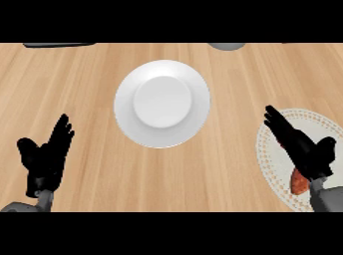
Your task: Pick the sweet potato from the placemat and place it in the plate
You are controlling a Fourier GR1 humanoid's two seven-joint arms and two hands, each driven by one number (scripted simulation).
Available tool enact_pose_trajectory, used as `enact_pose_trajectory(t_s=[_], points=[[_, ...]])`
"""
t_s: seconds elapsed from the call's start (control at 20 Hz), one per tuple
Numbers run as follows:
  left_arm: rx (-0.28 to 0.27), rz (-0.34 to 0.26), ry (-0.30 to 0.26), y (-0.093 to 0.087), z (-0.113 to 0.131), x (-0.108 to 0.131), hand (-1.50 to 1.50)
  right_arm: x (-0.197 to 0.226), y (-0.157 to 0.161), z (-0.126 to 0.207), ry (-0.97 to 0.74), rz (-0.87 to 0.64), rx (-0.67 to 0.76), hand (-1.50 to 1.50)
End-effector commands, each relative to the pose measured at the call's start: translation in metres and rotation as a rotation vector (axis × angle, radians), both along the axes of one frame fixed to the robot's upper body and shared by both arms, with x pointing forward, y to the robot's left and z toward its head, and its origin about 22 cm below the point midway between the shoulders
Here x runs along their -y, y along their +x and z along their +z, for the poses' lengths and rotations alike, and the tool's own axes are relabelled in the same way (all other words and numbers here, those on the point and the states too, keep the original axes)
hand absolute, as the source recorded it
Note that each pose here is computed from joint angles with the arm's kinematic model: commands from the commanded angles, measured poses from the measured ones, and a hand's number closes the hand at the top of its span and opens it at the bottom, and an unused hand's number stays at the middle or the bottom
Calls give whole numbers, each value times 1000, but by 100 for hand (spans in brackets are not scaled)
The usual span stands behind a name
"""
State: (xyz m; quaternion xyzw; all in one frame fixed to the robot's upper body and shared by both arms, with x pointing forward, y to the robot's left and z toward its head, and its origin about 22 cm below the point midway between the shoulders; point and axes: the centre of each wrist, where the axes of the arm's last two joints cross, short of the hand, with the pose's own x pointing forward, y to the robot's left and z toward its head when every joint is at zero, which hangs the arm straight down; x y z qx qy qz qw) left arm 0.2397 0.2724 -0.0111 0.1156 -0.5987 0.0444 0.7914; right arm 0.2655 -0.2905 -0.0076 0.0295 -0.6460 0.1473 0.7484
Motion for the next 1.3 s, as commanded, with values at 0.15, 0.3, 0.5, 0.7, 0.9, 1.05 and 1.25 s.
enact_pose_trajectory(t_s=[0.15, 0.3, 0.5, 0.7, 0.9, 1.05, 1.25], points=[[94, -19, 265, -8, 12, -39, 0, 34, 3, 32, 386, -580, 300, -150], [111, -26, 356, -12, 15, -56, 0, 110, -35, 19, -27, -960, 219, -150], [123, -62, 393, -26, 8, -62, 0, 87, -33, 35, 136, -1373, 521, -150], [144, -107, 409, -31, 3, -63, 0, 44, -50, 39, 165, -1584, 660, -150], [184, -148, 385, -30, 15, -54, 0, 0, -91, 64, 194, -1549, 657, -150], [187, -150, 386, -29, 7, -63, 0, -27, -113, 54, 122, -1451, 509, -150], [196, -146, 407, -22, 16, -70, 0, -16, -161, 40, -47, -1334, 263, -150]])
